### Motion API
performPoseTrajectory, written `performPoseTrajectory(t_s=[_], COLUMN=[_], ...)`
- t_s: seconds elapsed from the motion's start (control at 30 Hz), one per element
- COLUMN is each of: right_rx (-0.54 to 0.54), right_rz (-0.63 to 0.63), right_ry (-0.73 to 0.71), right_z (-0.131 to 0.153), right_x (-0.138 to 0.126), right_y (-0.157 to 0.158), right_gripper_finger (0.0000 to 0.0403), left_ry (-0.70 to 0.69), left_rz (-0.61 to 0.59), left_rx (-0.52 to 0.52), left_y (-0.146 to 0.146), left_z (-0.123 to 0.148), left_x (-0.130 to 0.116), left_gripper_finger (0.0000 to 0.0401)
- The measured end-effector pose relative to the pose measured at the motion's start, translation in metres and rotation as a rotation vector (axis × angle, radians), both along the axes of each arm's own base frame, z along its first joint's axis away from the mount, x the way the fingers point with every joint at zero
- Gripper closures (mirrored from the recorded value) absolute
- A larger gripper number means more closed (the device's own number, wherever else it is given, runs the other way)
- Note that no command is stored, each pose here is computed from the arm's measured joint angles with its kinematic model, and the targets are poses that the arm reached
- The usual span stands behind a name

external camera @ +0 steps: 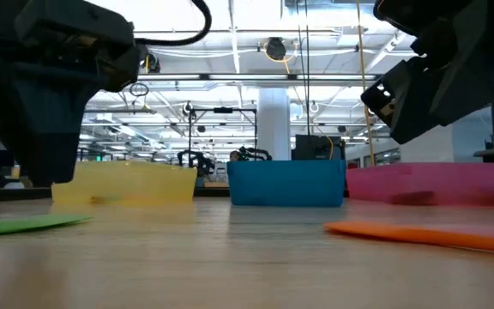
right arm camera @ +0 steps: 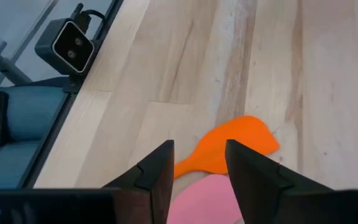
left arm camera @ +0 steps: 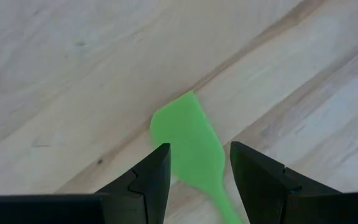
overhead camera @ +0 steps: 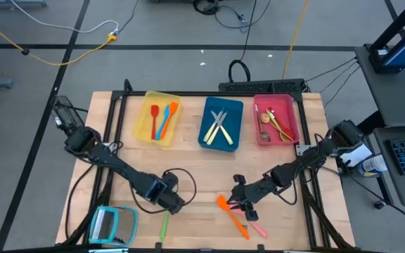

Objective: Pick & Place Kitchen Items
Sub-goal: Put the green spatula into the yellow bin

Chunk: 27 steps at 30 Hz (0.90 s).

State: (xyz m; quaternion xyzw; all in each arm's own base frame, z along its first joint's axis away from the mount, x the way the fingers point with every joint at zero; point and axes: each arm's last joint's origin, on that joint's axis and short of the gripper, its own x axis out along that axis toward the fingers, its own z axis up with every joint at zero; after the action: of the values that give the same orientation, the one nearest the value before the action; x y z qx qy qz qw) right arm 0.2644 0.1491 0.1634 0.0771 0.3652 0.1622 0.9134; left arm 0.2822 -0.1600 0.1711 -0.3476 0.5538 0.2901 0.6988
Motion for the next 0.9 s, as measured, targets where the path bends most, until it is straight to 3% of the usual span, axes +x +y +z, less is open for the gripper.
performPoseTrajectory(t_s=[0.27, 0.5, 0.9], right_rx=[-0.002, -0.006, -0.014], right_rz=[-0.025, -0.037, -0.029], right_ry=[0.006, 0.005, -0.006], right_z=[-0.001, -0.001, 0.0], right_x=[0.004, 0.006, 0.006], right_y=[-0.008, -0.012, -0.012], right_gripper_finger=[0.0261, 0.0261, 0.0261], left_ry=[-0.013, 0.042, 0.122], left_rz=[0.105, 0.102, 0.167], left_rx=[0.032, 0.061, 0.095], left_y=[-0.007, -0.012, -0.009], left_z=[-0.008, -0.029, -0.034], left_x=[-0.002, 0.0, -0.006], left_gripper_finger=[0.0231, 0.0231, 0.0231])
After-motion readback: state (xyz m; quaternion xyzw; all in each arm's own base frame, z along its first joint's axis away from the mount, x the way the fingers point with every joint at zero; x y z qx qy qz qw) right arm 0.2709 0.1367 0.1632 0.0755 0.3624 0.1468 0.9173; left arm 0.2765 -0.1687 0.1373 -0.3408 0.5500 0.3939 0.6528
